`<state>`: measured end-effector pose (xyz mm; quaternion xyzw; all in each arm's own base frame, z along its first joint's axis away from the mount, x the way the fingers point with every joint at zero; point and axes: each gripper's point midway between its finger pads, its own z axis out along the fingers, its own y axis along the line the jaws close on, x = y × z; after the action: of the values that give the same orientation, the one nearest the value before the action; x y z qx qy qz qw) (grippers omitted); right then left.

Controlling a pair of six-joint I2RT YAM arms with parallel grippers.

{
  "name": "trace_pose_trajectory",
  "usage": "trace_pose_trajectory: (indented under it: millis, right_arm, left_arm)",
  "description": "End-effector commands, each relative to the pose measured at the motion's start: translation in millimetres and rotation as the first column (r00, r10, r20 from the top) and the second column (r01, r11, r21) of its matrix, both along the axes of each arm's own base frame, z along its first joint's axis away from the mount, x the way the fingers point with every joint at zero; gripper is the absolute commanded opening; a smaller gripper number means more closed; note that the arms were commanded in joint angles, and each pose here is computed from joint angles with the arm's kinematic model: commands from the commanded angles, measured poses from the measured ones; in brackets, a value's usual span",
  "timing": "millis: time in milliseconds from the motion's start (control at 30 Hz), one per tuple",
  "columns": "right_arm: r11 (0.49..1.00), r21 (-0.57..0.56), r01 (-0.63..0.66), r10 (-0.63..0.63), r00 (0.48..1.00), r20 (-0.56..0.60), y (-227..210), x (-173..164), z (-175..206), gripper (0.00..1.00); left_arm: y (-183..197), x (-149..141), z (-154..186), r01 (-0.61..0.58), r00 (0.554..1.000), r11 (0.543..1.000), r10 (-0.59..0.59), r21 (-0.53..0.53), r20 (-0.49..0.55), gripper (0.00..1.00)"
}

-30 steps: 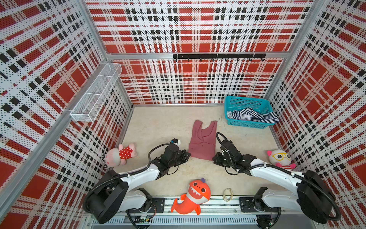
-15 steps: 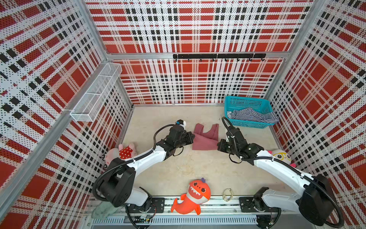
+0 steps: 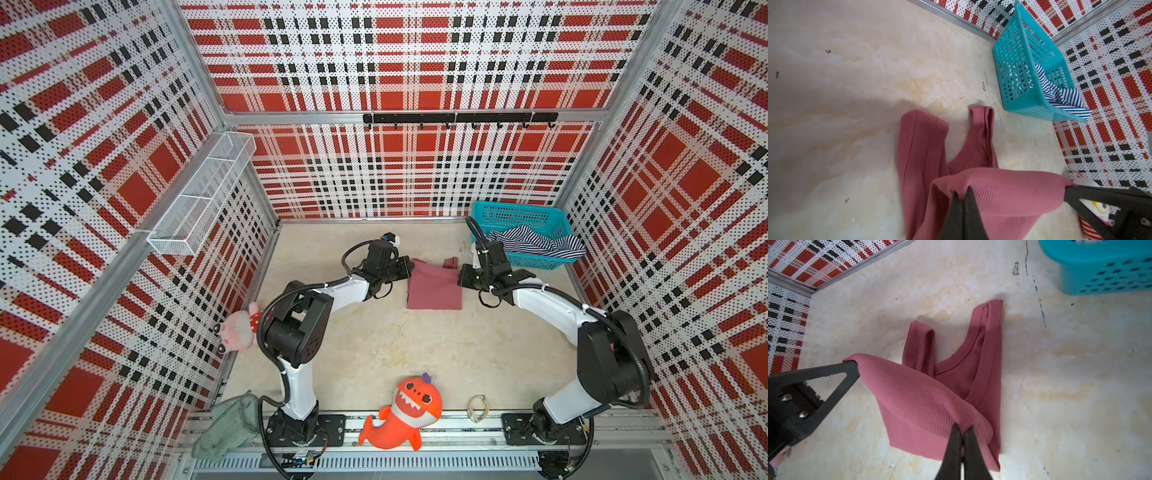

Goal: Fold and stack tank tops
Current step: Fold the tank top at the top-center of the table.

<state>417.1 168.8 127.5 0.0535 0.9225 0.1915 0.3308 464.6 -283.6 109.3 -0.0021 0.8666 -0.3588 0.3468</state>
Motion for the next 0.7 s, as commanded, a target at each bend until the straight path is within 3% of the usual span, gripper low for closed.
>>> trace_pose_trajectory:
  millis: [0, 33, 133, 233, 367, 433, 533, 667]
  right_arm:
    - [0.999, -0.025, -0.037, 0.039, 0.997, 0.067, -3, 35, 3, 0.13]
    - [0.999, -0.026, -0.04, 0.042, 0.996, 0.084, -4, 47, 0, 0.2]
    - [0.998, -0.041, -0.053, 0.058, 0.99, 0.132, -2, 74, -1, 0.33]
    - [0.997, -0.027, -0.072, 0.076, 0.978, 0.195, 4, 77, 14, 0.4]
    - [0.997, -0.028, -0.066, 0.07, 0.982, 0.178, 3, 55, 15, 0.41]
    - [0.997, -0.029, -0.071, 0.074, 0.985, 0.153, 5, 38, 6, 0.41]
    - [0.997, -0.02, -0.08, 0.082, 0.991, 0.11, 7, 14, -14, 0.41]
    - [0.998, 0.006, -0.064, 0.063, 0.995, 0.078, 4, -3, -37, 0.41]
  left_arm:
    - [-1, 29, -8, 0.008, 0.999, 1.0, -0.007, -0.018, 0.036, 0.08]
    - [0, 38, -15, 0.0, 0.999, 1.0, 0.001, -0.017, 0.034, 0.24]
    - [13, 57, -11, -0.049, 0.996, 0.998, 0.051, -0.032, 0.07, 0.48]
    - [26, 56, 14, -0.083, 0.99, 0.996, 0.086, -0.034, 0.109, 0.55]
    - [38, 34, 25, -0.112, 0.986, 0.994, 0.112, -0.013, 0.119, 0.6]
    - [37, 20, 16, -0.108, 0.989, 0.994, 0.106, 0.015, 0.099, 0.66]
    - [27, -2, -13, -0.063, 0.997, 0.996, 0.061, 0.065, 0.041, 0.83]
    - [26, -23, -47, -0.047, 0.999, 0.992, 0.05, 0.115, -0.022, 0.9]
